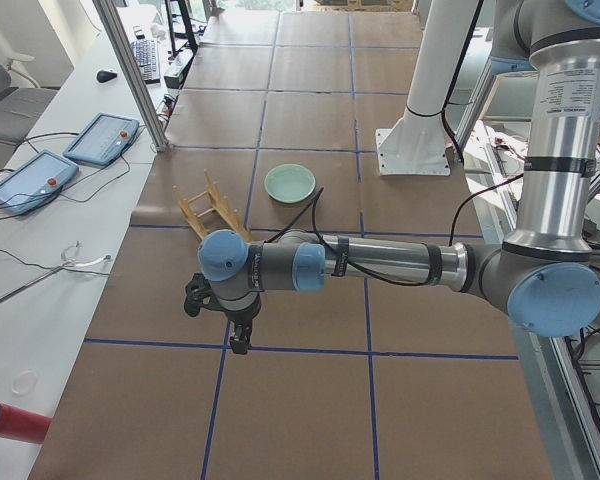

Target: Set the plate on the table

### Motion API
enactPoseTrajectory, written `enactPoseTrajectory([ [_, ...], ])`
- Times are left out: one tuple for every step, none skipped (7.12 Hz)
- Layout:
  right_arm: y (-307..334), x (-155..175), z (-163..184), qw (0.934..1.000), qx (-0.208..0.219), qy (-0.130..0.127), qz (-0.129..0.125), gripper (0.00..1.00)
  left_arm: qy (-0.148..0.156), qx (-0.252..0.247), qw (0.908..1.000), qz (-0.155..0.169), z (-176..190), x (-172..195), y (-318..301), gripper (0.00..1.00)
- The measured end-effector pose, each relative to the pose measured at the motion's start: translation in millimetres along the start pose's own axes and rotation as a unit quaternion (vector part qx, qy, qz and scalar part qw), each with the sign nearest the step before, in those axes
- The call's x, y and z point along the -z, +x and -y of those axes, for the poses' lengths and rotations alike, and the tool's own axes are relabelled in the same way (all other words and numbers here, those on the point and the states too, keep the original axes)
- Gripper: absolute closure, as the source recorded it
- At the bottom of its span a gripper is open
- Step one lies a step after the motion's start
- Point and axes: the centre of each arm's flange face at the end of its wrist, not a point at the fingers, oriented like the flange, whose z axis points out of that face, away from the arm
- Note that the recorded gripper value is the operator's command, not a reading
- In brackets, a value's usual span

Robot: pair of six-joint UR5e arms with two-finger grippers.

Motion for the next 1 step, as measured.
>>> enactPoseTrajectory([
  [0.0,0.0,0.0,1.0000,0.000,0.000,0.000,0.00,0.000,0.000,1.0000,0.000,0.1,0.0,0.1,0.00],
])
